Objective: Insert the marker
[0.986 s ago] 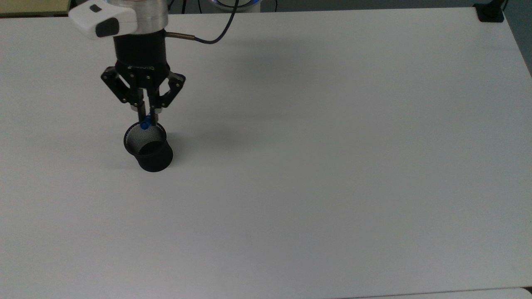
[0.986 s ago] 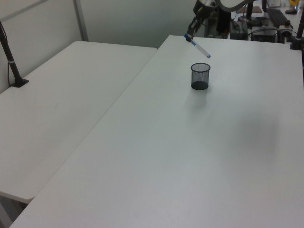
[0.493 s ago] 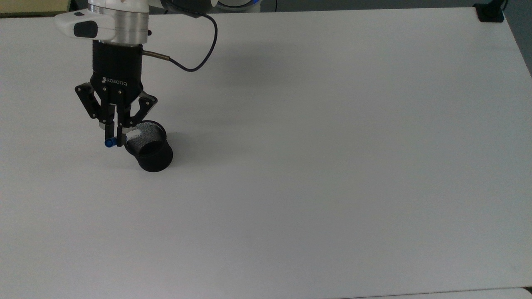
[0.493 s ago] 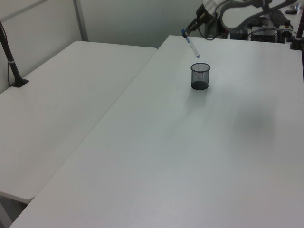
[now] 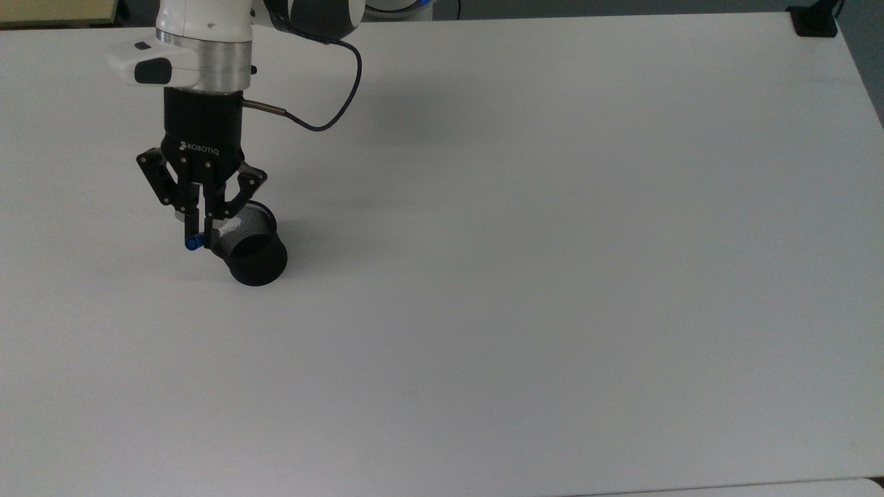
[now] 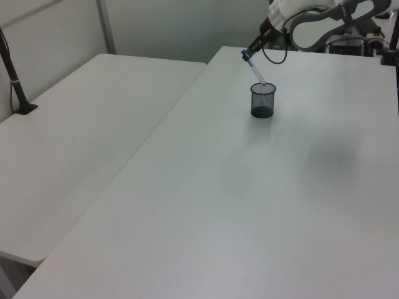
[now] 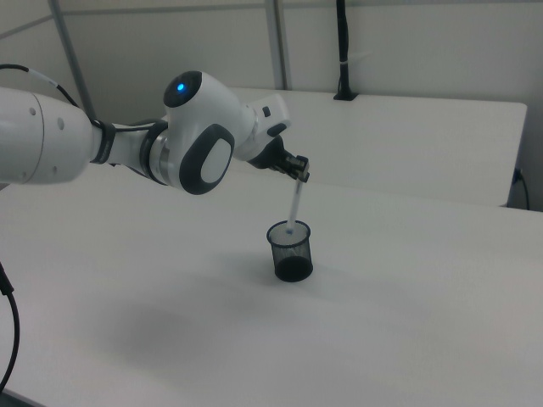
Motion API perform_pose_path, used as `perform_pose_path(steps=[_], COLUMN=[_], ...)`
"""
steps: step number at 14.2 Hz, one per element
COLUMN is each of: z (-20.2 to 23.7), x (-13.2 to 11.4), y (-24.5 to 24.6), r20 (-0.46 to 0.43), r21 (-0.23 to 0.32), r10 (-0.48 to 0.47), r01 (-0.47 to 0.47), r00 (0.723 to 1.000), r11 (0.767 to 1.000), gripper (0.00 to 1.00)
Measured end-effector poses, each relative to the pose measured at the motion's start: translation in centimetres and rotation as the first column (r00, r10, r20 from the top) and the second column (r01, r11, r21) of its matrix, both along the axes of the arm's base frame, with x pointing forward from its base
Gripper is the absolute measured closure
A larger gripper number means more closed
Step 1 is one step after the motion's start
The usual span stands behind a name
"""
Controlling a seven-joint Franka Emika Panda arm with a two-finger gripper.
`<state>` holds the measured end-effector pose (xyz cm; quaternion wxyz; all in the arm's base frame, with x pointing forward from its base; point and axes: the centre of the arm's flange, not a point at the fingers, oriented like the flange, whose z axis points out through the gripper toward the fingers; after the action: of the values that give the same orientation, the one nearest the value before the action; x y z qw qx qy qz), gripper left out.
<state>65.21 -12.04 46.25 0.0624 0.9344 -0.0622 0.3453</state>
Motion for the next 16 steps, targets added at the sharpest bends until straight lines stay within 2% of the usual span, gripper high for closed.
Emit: perform_pose_path(steps=[4,7,9,12,16], z=[-0.6,-0.6,-0.8,0.3,3.8], x=[-0.2,-0.2,-0.5,-1.8,-3.0], y=[0.0,0.0,0.0,1.2,4.9], r20=[-0.012,-0.014,-0.064,-0.227,-0.39], r21=[0.002,0.004,0.016,0.061,0.118], r10=[-0.001,-0.002,-0.007,-0.004,0.015], r01=[0.001,0.002,0.008,0.018,0.033], r00=[1.0,1.0,0.998,0.974,0.921], r11=[1.0,1.0,1.0,0.998,0.992], gripper=[0.37,0.35,0.34,0.3,0.24])
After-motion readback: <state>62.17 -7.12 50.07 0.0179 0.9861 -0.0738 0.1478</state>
